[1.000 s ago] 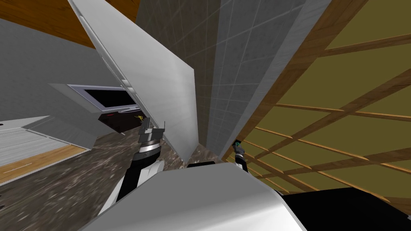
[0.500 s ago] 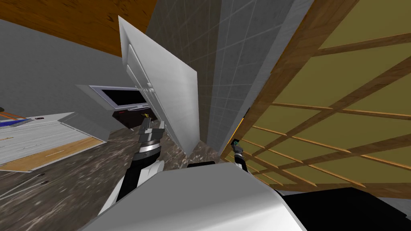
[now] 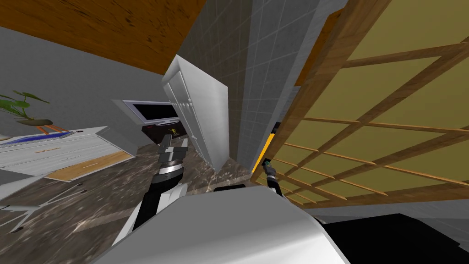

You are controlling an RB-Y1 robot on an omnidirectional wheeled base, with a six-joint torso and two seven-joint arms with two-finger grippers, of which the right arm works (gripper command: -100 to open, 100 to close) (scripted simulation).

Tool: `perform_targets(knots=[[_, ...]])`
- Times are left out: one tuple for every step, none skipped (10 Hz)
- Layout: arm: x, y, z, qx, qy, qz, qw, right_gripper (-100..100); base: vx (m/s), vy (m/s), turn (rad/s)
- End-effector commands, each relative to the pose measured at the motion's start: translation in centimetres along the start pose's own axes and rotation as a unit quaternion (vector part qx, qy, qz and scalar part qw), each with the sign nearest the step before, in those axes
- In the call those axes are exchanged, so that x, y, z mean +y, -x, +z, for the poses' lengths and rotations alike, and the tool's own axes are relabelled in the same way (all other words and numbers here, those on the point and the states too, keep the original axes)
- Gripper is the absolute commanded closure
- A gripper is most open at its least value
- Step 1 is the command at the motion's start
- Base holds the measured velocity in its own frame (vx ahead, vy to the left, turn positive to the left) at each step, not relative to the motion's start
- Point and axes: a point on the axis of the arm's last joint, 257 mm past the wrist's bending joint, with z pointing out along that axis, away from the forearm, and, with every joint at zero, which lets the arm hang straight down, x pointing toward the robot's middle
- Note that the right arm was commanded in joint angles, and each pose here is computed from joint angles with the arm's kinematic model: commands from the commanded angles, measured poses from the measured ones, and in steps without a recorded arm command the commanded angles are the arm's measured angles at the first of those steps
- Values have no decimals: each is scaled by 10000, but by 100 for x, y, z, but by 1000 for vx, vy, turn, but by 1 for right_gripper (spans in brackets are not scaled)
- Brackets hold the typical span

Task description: Pull the door open

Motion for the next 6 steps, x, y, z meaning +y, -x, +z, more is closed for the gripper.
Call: perform_targets(knots=[[-51,-6,-18,9,-122,-4,9999,100,-142,-19,49],[-84,-9,-32,13,-202,-5,9998,100,-213,1,67],[-121,-11,-48,17,-292,-6,9996,100,-226,8,52],[-161,-14,-66,19,-387,-6,9992,100,-216,4,60],[-220,-15,-96,21,-527,-4,9986,100,-248,-14,63],[-255,-15,-115,20,-611,-2,9981,100,-242,-24,69]])
